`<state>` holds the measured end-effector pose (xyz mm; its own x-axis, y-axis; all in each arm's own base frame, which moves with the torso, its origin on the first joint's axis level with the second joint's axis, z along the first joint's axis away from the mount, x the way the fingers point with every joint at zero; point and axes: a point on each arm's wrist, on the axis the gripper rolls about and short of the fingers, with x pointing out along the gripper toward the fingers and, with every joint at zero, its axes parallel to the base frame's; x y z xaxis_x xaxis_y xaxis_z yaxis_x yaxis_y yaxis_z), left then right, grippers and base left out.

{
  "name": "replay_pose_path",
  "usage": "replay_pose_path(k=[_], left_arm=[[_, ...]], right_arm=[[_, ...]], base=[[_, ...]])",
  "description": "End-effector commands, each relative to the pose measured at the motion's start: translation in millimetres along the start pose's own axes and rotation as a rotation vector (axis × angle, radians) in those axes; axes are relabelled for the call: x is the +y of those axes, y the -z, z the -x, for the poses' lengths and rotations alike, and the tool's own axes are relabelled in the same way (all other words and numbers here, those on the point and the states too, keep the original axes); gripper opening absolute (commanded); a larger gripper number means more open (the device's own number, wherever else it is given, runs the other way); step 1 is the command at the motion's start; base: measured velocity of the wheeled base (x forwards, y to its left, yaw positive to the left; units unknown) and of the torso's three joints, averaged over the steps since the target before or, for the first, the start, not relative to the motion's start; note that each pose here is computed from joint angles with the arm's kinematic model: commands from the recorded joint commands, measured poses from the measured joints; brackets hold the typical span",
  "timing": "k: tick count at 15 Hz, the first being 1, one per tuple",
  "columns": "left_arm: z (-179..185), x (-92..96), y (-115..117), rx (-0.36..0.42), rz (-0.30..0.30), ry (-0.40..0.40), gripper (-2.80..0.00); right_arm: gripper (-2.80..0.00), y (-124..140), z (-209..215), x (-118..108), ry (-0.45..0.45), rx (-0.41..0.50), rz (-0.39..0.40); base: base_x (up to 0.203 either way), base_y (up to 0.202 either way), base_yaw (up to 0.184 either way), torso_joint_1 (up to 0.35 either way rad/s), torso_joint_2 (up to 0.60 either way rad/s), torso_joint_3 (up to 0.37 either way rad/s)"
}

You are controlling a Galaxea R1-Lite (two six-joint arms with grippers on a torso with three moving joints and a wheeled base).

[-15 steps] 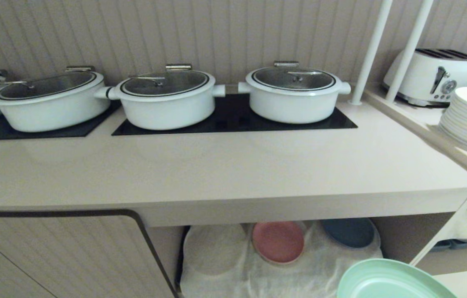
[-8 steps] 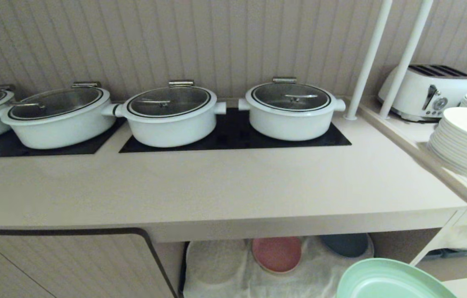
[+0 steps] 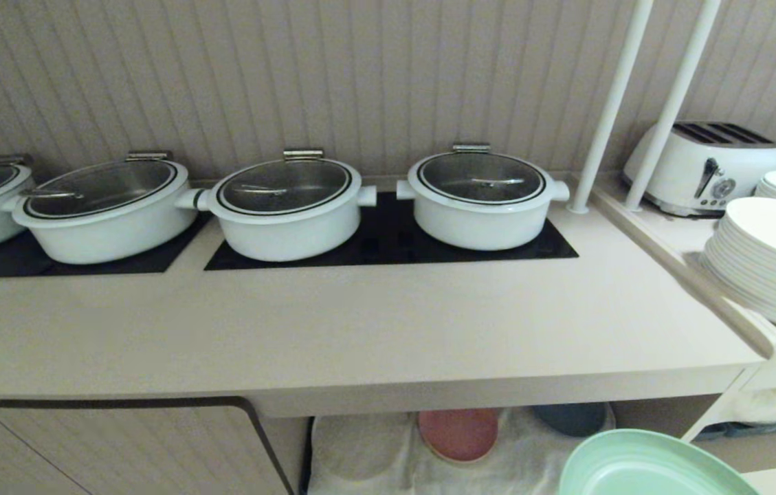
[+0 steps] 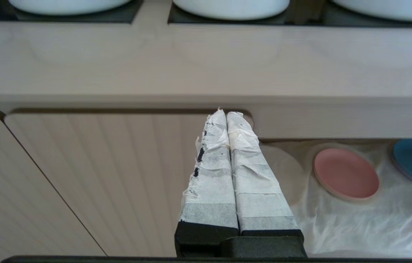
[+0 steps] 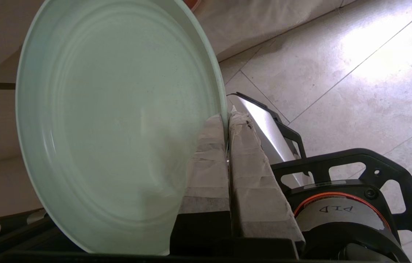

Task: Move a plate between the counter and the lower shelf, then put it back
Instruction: Put the plate

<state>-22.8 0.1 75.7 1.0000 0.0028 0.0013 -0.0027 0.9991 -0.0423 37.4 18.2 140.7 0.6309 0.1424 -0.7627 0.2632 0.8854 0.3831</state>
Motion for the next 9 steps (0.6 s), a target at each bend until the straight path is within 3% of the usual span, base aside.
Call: replay_pose_path(k=[1, 5, 9], left_arm=[[0.0, 0.0, 0.0, 0.0, 0.001, 0.0, -2.8], [0.0, 0.0, 0.0, 0.0, 0.001, 0.0, -2.8], [0.0, 0.0, 0.0, 0.0, 0.001, 0.0, -2.8]], right_arm=[[-2.8, 0.1, 0.0, -0.1, 0.003, 0.002, -0.005], [-2.8, 0.4, -0.3, -0.5, 0.007, 0.002, -0.004], [-2.8, -3.1, 3.1, 2.6, -0.009, -0.011, -0.009]], base=[[0.0, 0.0, 0.0, 0.16, -0.31, -0.16], [0.0, 0.0, 0.0, 0.139, -0.29, -0.14], [0.0, 0.0, 0.0, 0.0, 0.0, 0.0]])
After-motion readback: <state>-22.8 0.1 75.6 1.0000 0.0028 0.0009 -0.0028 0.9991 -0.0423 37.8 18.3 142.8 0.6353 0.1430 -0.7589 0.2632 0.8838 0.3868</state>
